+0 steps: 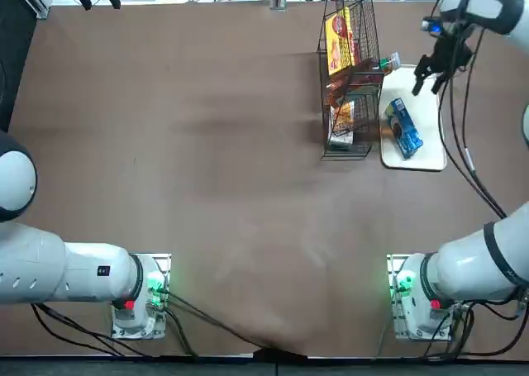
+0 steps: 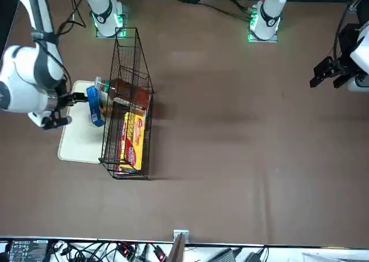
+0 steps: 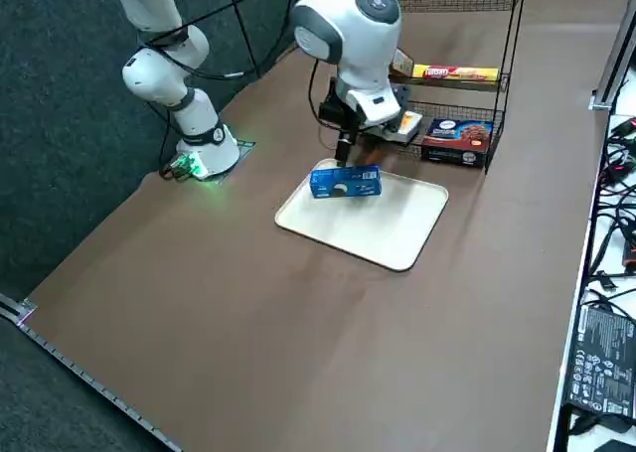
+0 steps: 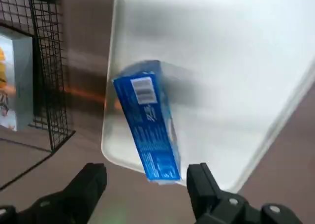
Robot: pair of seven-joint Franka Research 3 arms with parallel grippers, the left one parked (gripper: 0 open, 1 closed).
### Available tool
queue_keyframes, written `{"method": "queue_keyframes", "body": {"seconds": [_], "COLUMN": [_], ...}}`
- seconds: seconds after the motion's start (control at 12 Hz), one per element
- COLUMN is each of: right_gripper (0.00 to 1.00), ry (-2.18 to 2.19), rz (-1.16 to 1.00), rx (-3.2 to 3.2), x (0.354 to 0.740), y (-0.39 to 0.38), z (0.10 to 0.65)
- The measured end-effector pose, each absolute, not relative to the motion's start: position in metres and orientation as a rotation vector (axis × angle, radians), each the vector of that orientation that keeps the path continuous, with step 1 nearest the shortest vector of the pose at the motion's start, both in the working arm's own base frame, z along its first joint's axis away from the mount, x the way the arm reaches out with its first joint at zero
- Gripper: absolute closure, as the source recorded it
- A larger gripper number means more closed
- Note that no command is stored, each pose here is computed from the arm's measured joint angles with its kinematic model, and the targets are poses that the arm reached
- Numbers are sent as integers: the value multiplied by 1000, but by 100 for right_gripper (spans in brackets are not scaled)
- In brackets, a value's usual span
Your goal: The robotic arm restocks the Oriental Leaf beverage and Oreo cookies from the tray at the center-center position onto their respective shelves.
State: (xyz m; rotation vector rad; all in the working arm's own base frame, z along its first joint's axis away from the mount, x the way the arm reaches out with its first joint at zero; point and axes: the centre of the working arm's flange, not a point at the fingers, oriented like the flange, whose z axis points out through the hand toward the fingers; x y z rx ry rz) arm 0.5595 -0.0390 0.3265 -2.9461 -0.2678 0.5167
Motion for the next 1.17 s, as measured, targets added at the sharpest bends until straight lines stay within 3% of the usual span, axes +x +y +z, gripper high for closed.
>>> {"method": "queue_keyframes", "body": {"seconds": [0.42, 1.17], "right_gripper": [0, 0], "ry": [-460, -528], "rz": [589, 559], "rx": [-2972, -3009], "x": [566, 553], "y": [8, 9], "z": [277, 231]}}
